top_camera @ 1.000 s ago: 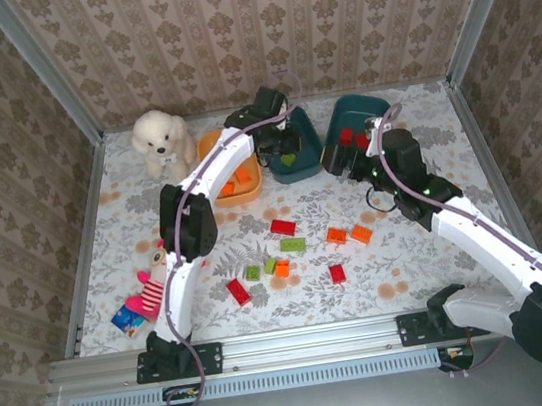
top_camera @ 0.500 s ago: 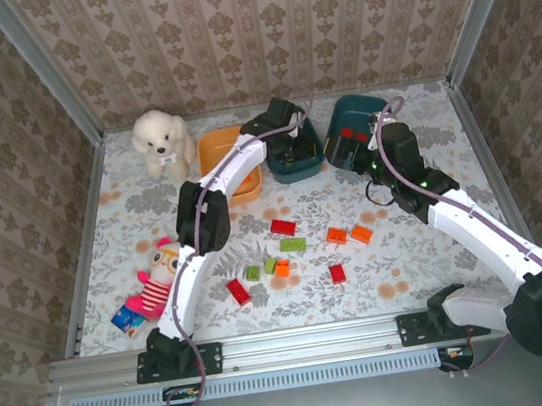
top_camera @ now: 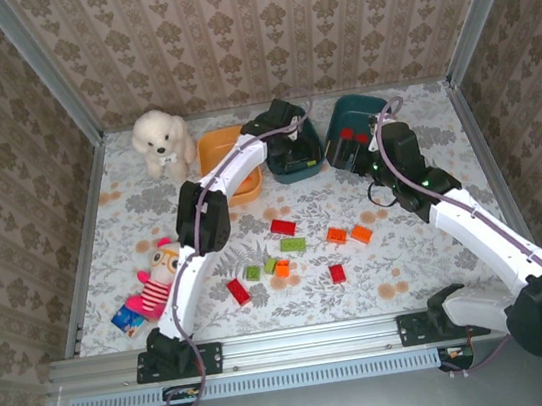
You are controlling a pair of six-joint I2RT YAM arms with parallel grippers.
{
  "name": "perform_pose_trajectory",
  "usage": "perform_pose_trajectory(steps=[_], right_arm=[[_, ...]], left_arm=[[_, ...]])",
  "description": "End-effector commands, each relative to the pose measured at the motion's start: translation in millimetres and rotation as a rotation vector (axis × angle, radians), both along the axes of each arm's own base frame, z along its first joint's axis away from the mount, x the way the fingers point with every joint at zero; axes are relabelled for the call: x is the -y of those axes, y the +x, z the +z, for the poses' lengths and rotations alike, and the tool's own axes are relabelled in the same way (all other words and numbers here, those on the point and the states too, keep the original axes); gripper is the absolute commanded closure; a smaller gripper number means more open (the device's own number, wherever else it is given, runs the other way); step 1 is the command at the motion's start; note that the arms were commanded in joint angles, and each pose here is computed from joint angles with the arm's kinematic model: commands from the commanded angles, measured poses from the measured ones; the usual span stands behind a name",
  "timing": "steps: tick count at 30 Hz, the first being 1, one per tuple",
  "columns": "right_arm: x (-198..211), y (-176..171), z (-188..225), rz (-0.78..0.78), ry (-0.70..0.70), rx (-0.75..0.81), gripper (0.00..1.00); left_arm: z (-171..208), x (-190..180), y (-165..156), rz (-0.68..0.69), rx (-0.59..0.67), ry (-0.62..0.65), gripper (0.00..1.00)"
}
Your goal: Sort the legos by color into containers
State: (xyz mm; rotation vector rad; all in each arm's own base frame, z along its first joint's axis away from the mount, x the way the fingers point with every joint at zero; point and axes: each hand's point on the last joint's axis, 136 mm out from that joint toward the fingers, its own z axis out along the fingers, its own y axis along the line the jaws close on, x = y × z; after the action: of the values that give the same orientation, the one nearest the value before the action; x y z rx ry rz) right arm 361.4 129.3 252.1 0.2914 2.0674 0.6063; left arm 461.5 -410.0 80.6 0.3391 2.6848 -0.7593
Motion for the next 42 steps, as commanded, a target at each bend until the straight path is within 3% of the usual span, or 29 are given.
perform_pose_trajectory(steps=[1, 9, 14, 21, 26, 30, 35, 42], right_arm=[[7, -9, 18, 0.009, -0.037, 0.046, 0.08], [-4, -33, 30, 0.149, -0.074, 0.103, 0.08], [-33, -58, 35, 0.350, -0.005, 0.146, 0.07], [-31, -77, 19, 0.378, -0.011, 0.096, 0.07], [-12, -82, -12, 0.311, -0.122, -0.050, 0.08], [16, -91, -54, 0.172, -0.229, -0.287, 0.10], [34, -103, -95, -0.002, -0.216, -0.532, 0.13], [36, -106, -136, -0.260, -0.136, -0.761, 0.21]], left_arm=[[85, -7, -2, 0.032, 0.123, -0.069, 0.35], [134, -60, -34, 0.200, 0.137, -0.086, 0.26], [129, -101, -75, 0.302, 0.096, -0.068, 0.24], [105, -138, -129, 0.346, 0.012, -0.035, 0.25], [98, -153, -162, 0.368, -0.028, -0.095, 0.25], [96, -158, -190, 0.356, -0.059, -0.183, 0.21], [104, -166, -220, 0.326, -0.044, -0.321, 0.10], [104, -192, -251, 0.327, 0.026, -0.399, 0.09]])
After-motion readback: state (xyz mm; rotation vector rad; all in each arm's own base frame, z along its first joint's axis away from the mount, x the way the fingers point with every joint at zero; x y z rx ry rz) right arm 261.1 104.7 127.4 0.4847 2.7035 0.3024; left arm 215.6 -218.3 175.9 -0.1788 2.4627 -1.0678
